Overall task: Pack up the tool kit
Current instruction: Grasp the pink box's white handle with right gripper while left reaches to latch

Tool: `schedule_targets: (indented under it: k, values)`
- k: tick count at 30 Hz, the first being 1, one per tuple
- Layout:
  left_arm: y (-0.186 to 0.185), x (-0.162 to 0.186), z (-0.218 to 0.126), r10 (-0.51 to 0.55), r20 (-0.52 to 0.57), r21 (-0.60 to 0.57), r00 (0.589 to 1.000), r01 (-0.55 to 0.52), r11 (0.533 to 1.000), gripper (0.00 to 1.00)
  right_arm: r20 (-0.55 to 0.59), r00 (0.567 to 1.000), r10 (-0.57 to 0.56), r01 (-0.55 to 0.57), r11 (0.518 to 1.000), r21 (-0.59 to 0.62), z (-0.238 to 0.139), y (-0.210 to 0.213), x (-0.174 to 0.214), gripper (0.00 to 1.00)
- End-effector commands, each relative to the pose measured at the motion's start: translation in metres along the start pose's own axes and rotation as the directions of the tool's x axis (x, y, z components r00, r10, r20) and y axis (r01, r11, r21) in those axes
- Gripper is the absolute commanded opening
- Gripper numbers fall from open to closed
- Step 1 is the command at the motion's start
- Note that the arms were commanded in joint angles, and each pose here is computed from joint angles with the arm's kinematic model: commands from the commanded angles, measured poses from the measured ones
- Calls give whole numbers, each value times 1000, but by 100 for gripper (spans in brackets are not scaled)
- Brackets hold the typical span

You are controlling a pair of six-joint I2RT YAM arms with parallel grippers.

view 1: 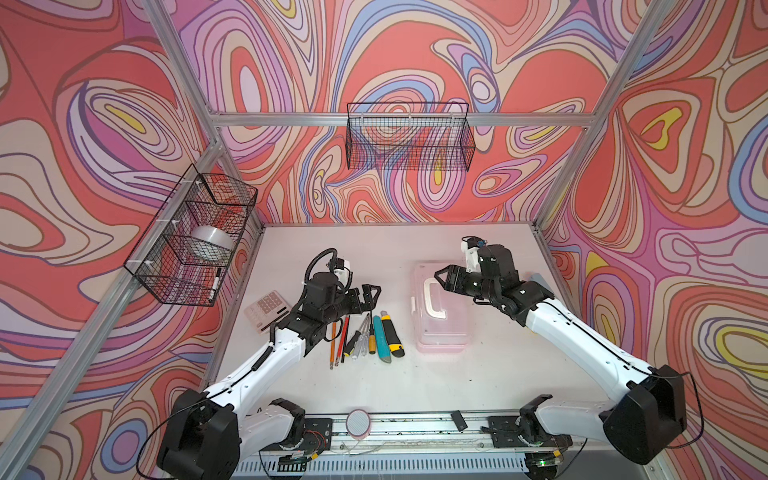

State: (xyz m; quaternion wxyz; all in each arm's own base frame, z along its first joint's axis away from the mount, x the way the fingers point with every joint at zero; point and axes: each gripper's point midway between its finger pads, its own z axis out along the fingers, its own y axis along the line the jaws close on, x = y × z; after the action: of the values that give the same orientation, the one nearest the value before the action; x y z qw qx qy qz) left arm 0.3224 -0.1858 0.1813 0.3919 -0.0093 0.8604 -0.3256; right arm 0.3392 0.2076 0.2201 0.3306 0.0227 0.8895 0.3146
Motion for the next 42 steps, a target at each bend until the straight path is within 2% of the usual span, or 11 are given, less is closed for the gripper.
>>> schedule_targets:
  k: [1, 8, 26, 31, 39, 42]
  values:
    - [-13, 6, 5, -1, -26, 46, 1000, 2, 999, 99, -122, 992, 36, -42, 998, -48, 6, 10, 27, 57]
    - [-19, 15, 18, 13, -62, 54, 998, -9, 998, 99, -199, 980, 31, -29, 999, 14, 12, -4, 45, 55]
    - [-25, 29, 49, 28, -114, 97, 993, -17, 995, 100, -294, 953, 69, -85, 995, -44, 48, -9, 70, 57]
    - [-27, 32, 58, 31, -127, 100, 991, -19, 995, 99, -320, 946, 42, -79, 991, -104, 53, -5, 75, 59]
    - [-26, 40, 81, 18, -163, 107, 987, 0, 994, 98, -328, 936, 129, -222, 939, -262, 48, -20, 69, 59]
    - [-28, 41, 85, 14, -166, 116, 986, 5, 993, 98, -326, 936, 134, -240, 921, -308, 46, -20, 67, 58]
